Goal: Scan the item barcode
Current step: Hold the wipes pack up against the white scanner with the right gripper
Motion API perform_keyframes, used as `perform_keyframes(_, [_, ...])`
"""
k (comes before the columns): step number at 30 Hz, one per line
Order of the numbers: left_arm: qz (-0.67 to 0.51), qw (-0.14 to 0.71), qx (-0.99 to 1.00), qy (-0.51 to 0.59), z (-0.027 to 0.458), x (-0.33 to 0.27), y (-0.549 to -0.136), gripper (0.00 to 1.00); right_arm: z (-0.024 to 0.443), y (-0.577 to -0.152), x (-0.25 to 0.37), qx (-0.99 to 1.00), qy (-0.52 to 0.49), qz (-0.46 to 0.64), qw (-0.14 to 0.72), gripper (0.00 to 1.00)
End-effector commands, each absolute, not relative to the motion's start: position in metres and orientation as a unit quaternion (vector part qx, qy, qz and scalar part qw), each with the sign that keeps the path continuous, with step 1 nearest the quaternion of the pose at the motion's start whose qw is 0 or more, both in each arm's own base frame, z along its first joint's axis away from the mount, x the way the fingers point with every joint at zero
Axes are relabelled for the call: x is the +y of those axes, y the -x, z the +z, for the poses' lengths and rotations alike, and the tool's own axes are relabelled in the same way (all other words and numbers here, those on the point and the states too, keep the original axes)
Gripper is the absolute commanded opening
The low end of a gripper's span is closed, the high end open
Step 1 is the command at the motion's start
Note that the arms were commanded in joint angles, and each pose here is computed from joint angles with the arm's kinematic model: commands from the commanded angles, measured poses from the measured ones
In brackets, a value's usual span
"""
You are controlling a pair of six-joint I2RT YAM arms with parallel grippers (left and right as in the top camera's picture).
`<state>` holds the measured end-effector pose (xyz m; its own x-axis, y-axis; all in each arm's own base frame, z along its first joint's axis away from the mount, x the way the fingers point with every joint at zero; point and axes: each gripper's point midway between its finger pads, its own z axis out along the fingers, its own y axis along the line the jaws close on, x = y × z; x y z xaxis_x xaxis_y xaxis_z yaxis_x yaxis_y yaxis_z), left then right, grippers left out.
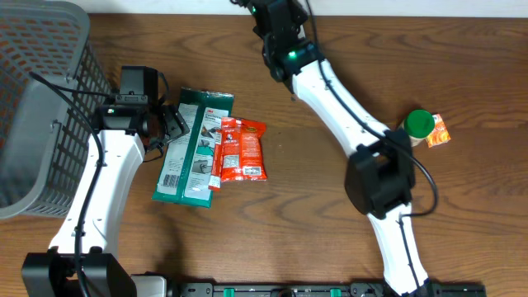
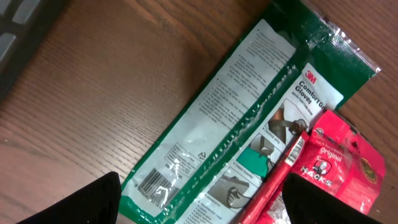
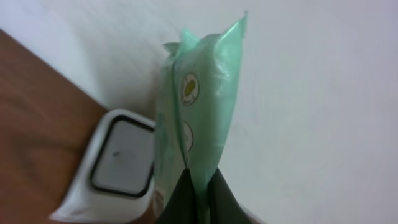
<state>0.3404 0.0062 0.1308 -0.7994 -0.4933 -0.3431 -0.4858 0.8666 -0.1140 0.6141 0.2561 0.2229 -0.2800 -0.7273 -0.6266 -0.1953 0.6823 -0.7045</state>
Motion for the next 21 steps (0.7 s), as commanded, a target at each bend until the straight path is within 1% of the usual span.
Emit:
perform_keyframes(1, [-0.005,0.186,0.949,0.256,0.132,0.008,-0.339,0.84,0.213,-0.626,0.257,0.717,0.347,-0.336,0.503,0.01])
perform_keyframes(9, [-0.005,0.186,0.949,0.256,0.132,0.008,-0.339,0.84,0.191,-0.646,0.272,0.668,0.372,-0.368,0.528,0.01])
perform_keyframes(21, [-0.005,0.186,0.949,0.255,0.132,0.008,-0.339,0.84,0.123,-0.647,0.283,0.676,0.432,-0.347,0.486,0.01])
